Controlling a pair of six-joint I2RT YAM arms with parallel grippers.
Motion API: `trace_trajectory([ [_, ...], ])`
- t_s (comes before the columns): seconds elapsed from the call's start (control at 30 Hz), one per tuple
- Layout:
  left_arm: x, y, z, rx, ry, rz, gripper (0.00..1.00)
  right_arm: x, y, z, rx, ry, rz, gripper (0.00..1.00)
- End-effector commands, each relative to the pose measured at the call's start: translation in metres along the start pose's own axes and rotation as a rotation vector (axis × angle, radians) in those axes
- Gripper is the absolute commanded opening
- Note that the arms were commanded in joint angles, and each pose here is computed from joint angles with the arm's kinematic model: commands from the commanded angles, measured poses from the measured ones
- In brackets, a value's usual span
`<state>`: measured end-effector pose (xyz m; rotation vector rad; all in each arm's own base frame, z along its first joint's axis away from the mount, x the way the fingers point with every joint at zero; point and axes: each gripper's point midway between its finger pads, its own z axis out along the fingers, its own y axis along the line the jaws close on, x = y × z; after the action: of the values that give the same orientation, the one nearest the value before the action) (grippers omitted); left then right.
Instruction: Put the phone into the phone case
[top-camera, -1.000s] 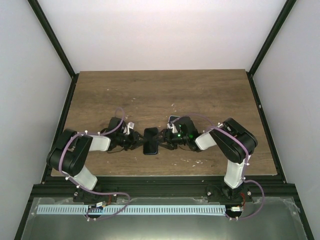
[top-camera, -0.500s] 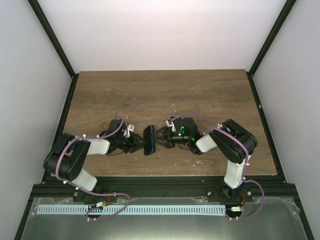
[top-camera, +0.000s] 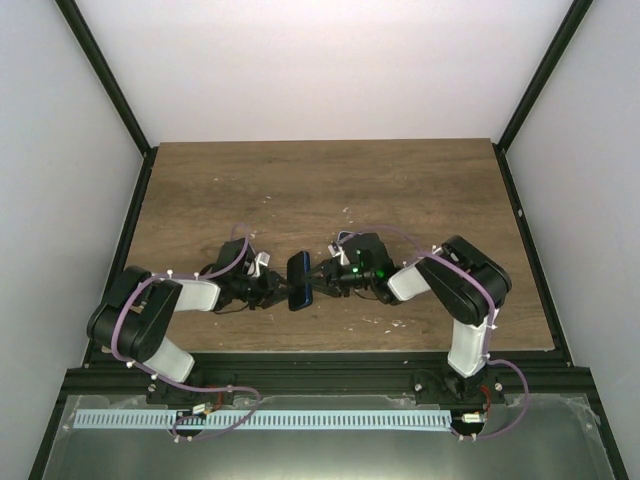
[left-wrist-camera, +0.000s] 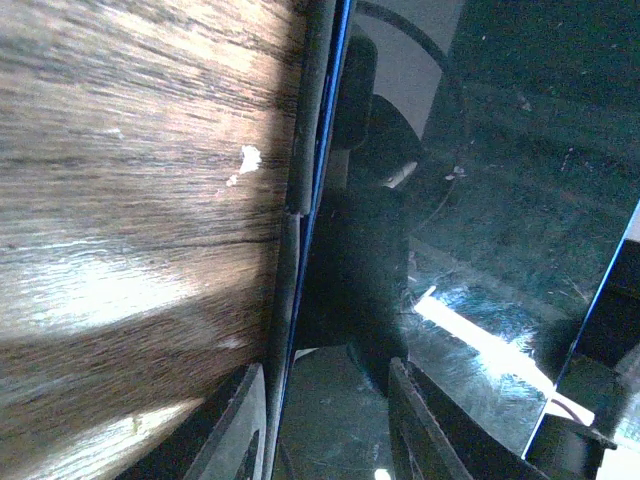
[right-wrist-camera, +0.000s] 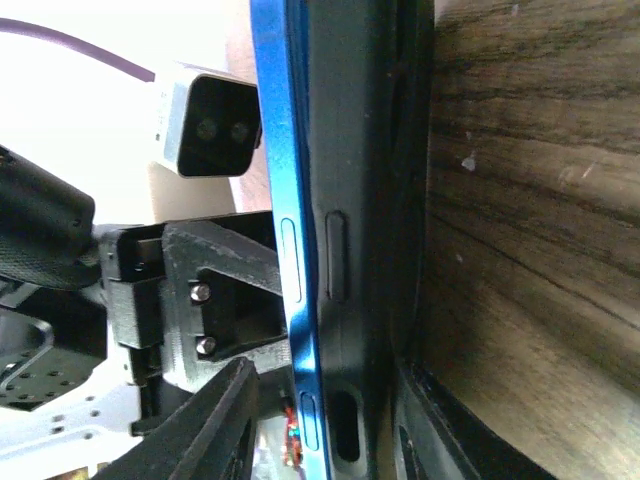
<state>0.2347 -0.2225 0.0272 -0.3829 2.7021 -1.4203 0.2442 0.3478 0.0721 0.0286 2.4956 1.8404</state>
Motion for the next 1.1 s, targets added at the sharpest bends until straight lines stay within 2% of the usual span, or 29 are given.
trace_trajectory([
  [0.0, 0.013, 0.011, 0.003, -0.031, 0.038, -0.023, 0.36, -0.002, 0.014, 0.006, 0.058, 0.016, -0.108, 0.35],
  [0.27, 0.012, 0.011, 0.004, -0.029, 0.037, -0.023, 0.36, -0.007, 0.007, 0.004, 0.140, -0.007, -0.130, 0.10],
  [0.43, 0.011, 0.010, 0.005, -0.031, 0.039, -0.020, 0.36, -0.009, 0.007, 0.004, 0.172, -0.021, -0.142, 0.03],
  [0.53, 0.011, 0.011, 0.005, -0.032, 0.039, -0.024, 0.36, -0.010, 0.008, 0.005, 0.175, -0.017, -0.146, 0.06],
  [0.63, 0.011, 0.012, 0.006, -0.033, 0.040, -0.026, 0.36, -0.008, 0.011, 0.009, 0.170, 0.005, -0.146, 0.28],
  [0.73, 0.011, 0.013, 0.006, -0.034, 0.039, -0.026, 0.36, -0.004, 0.009, 0.014, 0.192, 0.026, -0.150, 0.35],
  [0.87, 0.010, 0.013, 0.007, -0.037, 0.038, -0.025, 0.36, 0.003, -0.003, 0.019, 0.268, 0.061, -0.117, 0.34],
  [1.07, 0.009, 0.017, 0.008, -0.050, 0.033, -0.027, 0.35, 0.007, -0.006, 0.009, 0.324, 0.051, -0.095, 0.20],
])
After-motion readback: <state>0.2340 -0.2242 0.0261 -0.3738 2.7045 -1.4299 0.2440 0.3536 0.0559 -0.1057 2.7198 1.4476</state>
